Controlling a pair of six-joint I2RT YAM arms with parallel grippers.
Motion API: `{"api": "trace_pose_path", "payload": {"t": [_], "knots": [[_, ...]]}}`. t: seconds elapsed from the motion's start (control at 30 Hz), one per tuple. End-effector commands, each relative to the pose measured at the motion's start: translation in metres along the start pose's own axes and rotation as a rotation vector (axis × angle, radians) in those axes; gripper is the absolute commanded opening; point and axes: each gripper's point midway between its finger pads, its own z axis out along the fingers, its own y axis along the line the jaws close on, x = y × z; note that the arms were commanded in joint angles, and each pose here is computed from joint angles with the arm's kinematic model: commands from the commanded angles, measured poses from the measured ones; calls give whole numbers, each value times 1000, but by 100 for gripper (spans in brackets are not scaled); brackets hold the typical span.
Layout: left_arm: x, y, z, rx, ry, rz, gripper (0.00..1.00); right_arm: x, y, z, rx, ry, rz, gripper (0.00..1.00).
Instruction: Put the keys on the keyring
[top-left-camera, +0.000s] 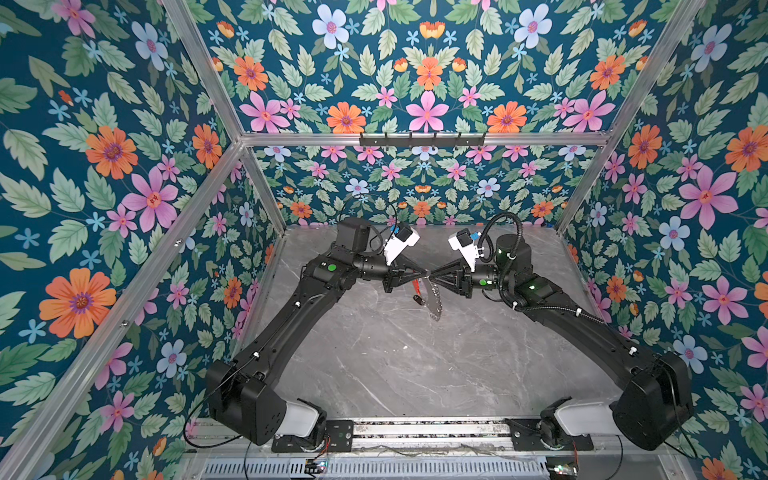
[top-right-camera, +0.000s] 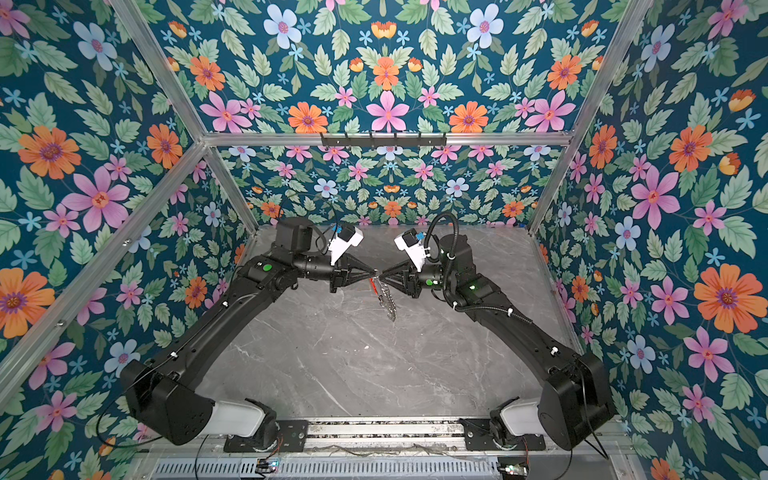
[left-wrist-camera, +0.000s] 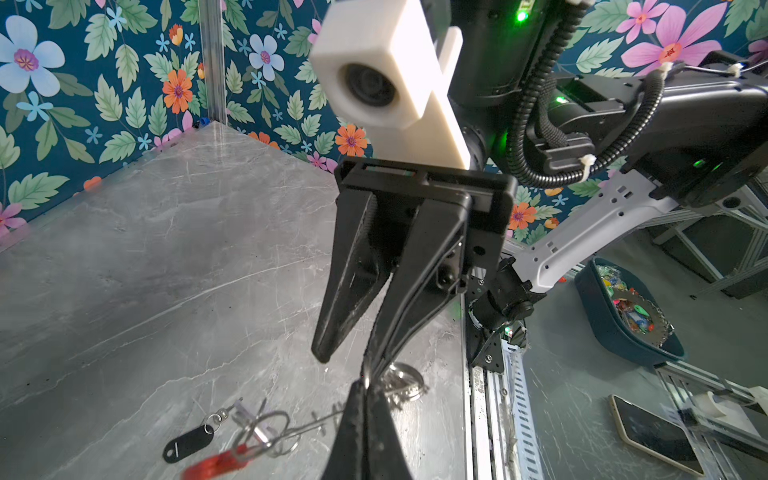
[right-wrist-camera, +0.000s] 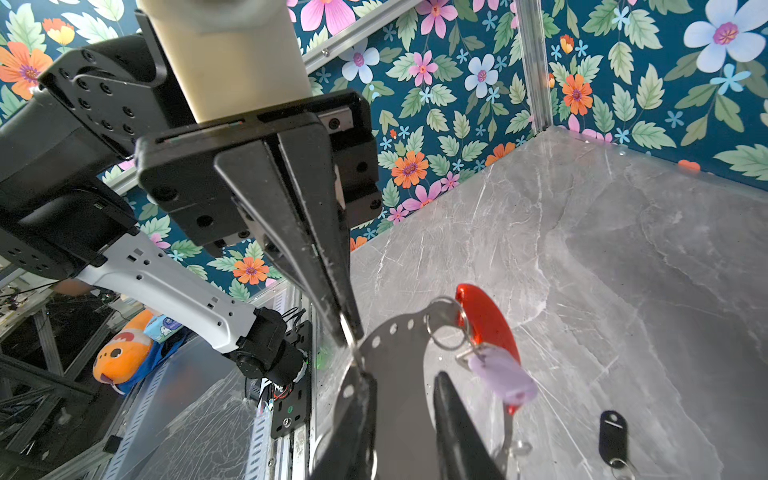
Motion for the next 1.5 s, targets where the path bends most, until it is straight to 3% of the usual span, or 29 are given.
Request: {"api": "trace_pose_path", "payload": {"t": [0.0, 0.57, 0.97, 1.1, 1.13, 1.17, 1.27, 1.47], "knots": [[-2, -3, -1, 10, -7, 14, 0, -9, 2, -6, 31, -29, -73, 26], [-3, -6, 1, 22, -11, 15, 0, -12, 13, 5, -52, -16, -57, 26], [-1, -7, 4, 35, -6, 11, 0, -17, 16, 7, -74, -49, -56, 1], [-2, -6, 3, 26, -12, 11, 0, -22, 12, 6, -46, -95, -63, 0], [-4, -4, 2, 8, -19, 7, 13, -25, 10, 6, -30, -121, -64, 0], [-7, 2, -1, -32, -30, 3, 20, -27, 6, 4, -10, -152, -63, 0], [-18, 19, -15, -137, -135, -19, 32, -34, -1, 1, 27, -232, -58, 0], [-33, 24, -45, -214, -407, -32, 35, -44, 3, -3, 3, -321, -50, 0]]}}
